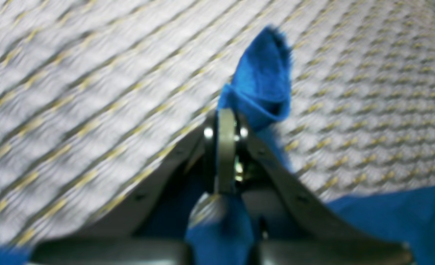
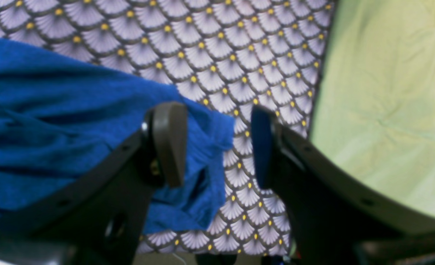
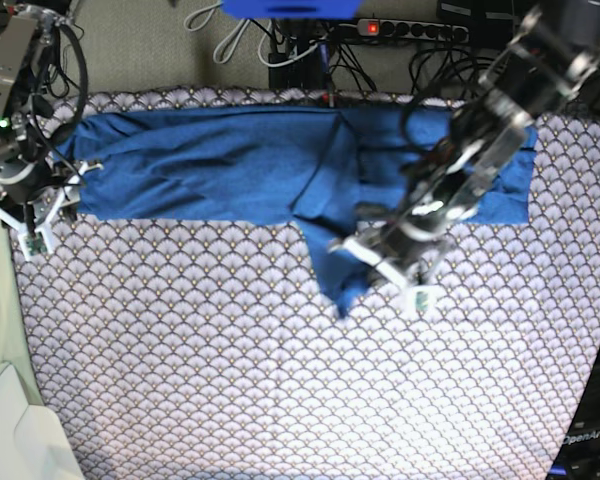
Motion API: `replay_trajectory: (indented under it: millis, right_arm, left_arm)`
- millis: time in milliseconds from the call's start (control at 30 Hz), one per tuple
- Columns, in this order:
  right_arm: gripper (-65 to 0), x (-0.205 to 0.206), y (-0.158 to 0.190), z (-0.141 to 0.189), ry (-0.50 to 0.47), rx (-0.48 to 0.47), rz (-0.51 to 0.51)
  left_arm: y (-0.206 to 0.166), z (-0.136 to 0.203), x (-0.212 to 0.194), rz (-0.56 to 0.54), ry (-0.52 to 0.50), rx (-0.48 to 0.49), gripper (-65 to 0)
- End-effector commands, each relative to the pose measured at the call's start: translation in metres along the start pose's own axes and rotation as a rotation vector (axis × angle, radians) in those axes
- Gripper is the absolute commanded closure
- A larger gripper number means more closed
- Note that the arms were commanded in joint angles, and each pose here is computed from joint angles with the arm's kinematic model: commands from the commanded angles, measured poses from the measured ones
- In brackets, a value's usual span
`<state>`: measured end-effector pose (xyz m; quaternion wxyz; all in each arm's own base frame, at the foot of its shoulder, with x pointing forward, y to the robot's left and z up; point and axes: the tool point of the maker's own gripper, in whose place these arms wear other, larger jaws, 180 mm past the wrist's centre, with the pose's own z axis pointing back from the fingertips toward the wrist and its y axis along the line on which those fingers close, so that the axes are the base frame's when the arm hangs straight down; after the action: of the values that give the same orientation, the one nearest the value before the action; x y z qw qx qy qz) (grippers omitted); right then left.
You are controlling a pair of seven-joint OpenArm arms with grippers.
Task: Fold the T-shirt properly
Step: 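Drag the sleeve cuff along the folded shirt toward the left gripper's end, then release the sleeve and move the left gripper to the shirt's end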
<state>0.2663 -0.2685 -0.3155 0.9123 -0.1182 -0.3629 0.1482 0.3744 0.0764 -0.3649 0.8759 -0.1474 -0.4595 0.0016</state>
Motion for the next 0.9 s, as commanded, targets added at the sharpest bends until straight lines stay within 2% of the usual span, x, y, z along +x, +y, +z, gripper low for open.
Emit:
replay_trajectory:
  millis: [0,367,467,733,867]
  right_arm:
    - [-29.5,0.011,-0.006,0.004,-0.038,-0.019,0.016]
    - [-29.5,0.014,0.012,0.0,-0.048,0.025,0.01]
    - [-29.5,0.016,0.017,-0.001,-0.05,0.038,0.017]
    - [-29.5,0.016,0.017,-0.001,-0.051,0.039,0.016]
    - [-29.5,0.016,0.017,-0.001,-0.051,0.039,0.016]
  left_arm:
    - [-0.004,0.008,0.025,0.02,-0.067,-0.013,-0.5]
    - [0.091,0.094,0.011,0.161,-0.116,0.204,-0.5]
    - [0.106,0.112,0.002,0.187,-0.113,0.25,-0.5]
    - [0.14,0.142,-0.033,0.217,-0.054,0.357,-0.5]
    - [0.15,0.154,-0.045,0.166,-0.033,0.402,-0.5]
